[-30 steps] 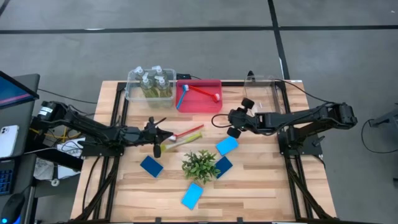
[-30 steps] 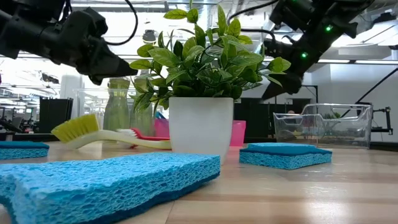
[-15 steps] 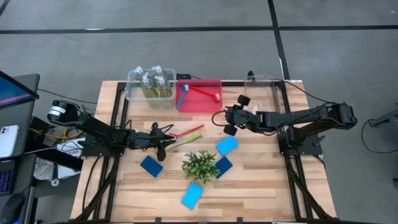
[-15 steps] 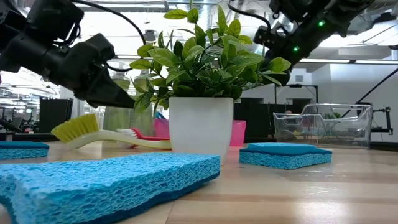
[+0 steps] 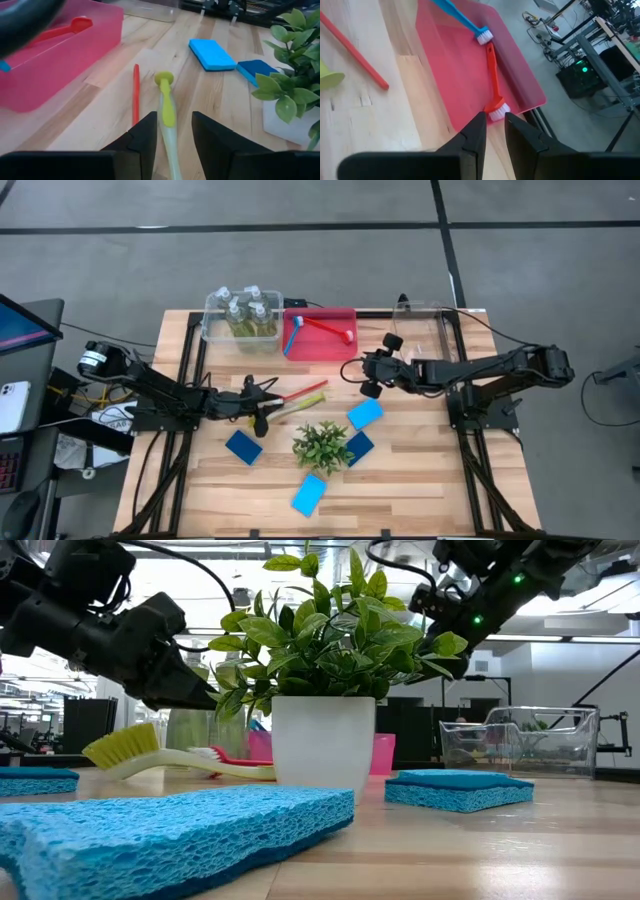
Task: Pick & Place Kitchen Sink Supplies
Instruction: Put the yellow dish brush into the red bin
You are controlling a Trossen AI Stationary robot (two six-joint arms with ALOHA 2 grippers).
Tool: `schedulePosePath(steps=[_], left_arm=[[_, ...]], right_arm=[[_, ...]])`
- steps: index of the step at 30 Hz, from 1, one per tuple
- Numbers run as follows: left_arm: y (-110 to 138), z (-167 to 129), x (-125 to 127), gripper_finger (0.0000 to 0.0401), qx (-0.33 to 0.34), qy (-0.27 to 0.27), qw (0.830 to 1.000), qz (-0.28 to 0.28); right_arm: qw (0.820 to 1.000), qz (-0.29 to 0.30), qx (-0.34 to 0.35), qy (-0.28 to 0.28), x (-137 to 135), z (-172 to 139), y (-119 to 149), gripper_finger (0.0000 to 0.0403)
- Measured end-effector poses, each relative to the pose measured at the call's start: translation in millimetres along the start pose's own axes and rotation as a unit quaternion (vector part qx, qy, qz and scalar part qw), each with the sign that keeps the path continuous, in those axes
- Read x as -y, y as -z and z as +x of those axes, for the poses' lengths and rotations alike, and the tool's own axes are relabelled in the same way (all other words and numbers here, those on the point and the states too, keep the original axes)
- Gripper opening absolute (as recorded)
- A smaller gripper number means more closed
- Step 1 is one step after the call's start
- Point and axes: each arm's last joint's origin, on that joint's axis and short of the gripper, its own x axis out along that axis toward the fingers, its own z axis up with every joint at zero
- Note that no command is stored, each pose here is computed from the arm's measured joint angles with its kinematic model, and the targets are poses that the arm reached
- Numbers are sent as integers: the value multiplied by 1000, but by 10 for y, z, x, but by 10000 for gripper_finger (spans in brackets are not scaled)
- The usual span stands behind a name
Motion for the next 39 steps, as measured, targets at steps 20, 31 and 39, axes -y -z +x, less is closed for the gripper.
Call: schedulePosePath(steps=[20, 31, 39], left_arm=[[-52, -87, 112, 126, 18, 55, 998, 33], [179, 10, 101, 160, -63, 60, 996, 29], [375, 116, 25, 188, -118, 24, 993, 19]], right_arm=[[1000, 4, -9, -16, -72, -46, 26, 63], [1000, 5, -9, -16, -72, -46, 25, 63], [1000, 5, -9, -16, -72, -46, 25, 63]])
